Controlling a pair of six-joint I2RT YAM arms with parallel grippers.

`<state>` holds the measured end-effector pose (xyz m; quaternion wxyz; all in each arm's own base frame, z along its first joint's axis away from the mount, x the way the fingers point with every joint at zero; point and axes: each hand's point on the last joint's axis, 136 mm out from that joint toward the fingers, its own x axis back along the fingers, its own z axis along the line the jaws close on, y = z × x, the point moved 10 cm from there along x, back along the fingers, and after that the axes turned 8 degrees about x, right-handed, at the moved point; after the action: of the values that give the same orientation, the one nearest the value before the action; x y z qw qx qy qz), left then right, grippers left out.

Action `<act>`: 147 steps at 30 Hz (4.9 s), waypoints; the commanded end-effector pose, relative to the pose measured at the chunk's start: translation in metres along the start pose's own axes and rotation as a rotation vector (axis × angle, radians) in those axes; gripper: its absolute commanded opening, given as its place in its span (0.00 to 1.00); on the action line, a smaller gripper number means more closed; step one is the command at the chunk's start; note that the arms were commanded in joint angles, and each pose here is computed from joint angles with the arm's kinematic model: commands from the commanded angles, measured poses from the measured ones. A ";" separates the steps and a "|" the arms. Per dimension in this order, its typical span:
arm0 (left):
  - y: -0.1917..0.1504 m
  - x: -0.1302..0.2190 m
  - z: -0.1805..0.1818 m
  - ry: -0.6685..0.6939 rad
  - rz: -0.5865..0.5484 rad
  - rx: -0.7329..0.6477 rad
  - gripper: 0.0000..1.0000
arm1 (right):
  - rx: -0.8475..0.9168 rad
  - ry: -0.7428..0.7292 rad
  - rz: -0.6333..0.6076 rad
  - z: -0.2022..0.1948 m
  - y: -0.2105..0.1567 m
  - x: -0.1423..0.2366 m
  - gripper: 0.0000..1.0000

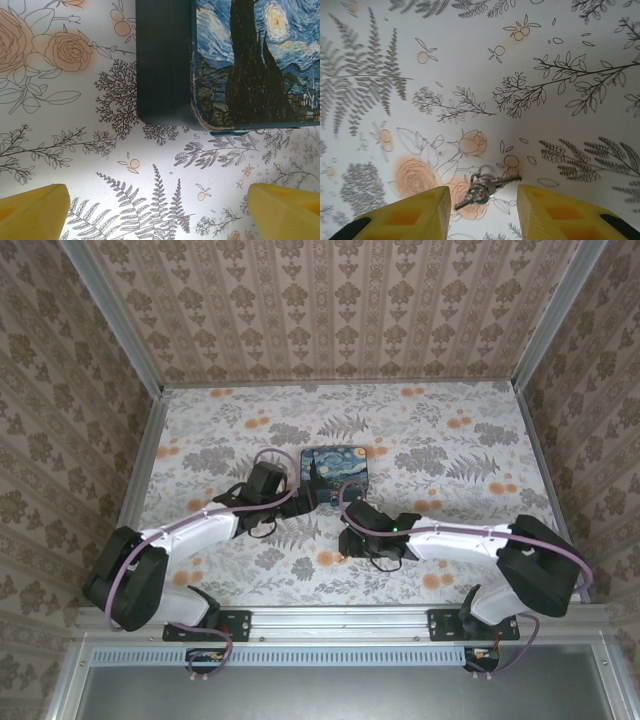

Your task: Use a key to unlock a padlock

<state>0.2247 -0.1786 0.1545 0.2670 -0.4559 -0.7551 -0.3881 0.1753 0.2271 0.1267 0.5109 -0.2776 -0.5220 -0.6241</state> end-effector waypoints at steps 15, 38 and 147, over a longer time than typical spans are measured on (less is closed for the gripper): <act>0.000 0.009 0.000 0.009 -0.013 -0.006 1.00 | 0.080 0.026 0.030 0.013 0.009 -0.014 0.38; 0.008 0.011 0.006 -0.008 -0.065 0.037 1.00 | -0.216 -0.175 0.027 0.012 -0.008 -0.003 0.56; -0.014 0.010 0.011 -0.069 0.059 0.052 1.00 | -0.091 0.213 -0.038 0.000 -0.003 -0.031 0.35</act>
<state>0.2091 -0.1688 0.1502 0.2654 -0.4913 -0.7532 -0.3478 0.1890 0.2393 0.0997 0.5308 -0.2025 -0.4333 -0.6996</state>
